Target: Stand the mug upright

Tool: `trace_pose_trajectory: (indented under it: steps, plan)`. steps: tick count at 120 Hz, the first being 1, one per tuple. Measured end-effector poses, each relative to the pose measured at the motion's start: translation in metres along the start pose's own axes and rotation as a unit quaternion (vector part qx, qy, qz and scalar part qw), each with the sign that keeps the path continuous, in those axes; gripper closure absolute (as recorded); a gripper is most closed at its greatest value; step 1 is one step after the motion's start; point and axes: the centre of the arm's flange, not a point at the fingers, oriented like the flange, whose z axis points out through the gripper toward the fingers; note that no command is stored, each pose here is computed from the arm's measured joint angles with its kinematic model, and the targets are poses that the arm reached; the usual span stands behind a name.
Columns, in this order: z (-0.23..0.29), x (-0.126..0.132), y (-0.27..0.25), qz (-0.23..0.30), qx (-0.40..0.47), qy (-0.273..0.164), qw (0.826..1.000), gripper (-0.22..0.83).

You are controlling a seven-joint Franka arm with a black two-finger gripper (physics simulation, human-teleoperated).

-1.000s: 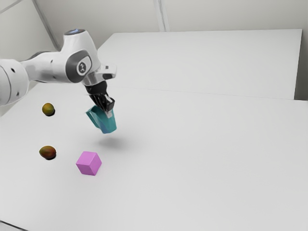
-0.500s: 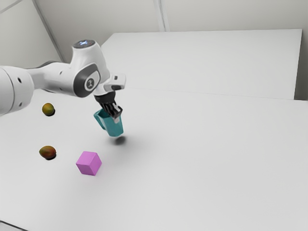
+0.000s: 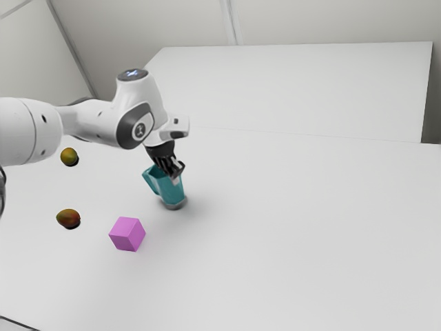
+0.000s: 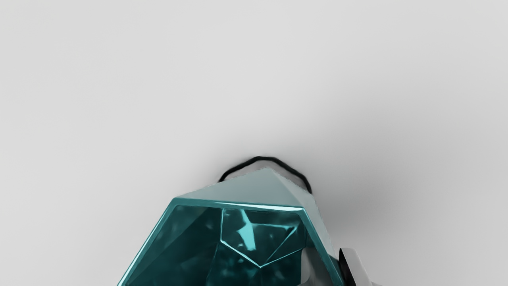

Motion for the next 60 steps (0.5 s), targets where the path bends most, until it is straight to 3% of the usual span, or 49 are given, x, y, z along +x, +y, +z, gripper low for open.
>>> trace_pose_trajectory:
  steps: [38,60]
  plan:
    - [0.0095,0.0025,0.0001,-0.015,-0.001,0.0,1.0,0.76]
    - [0.009,0.002,0.0006,-0.02,-0.007,0.0,1.0,0.42]
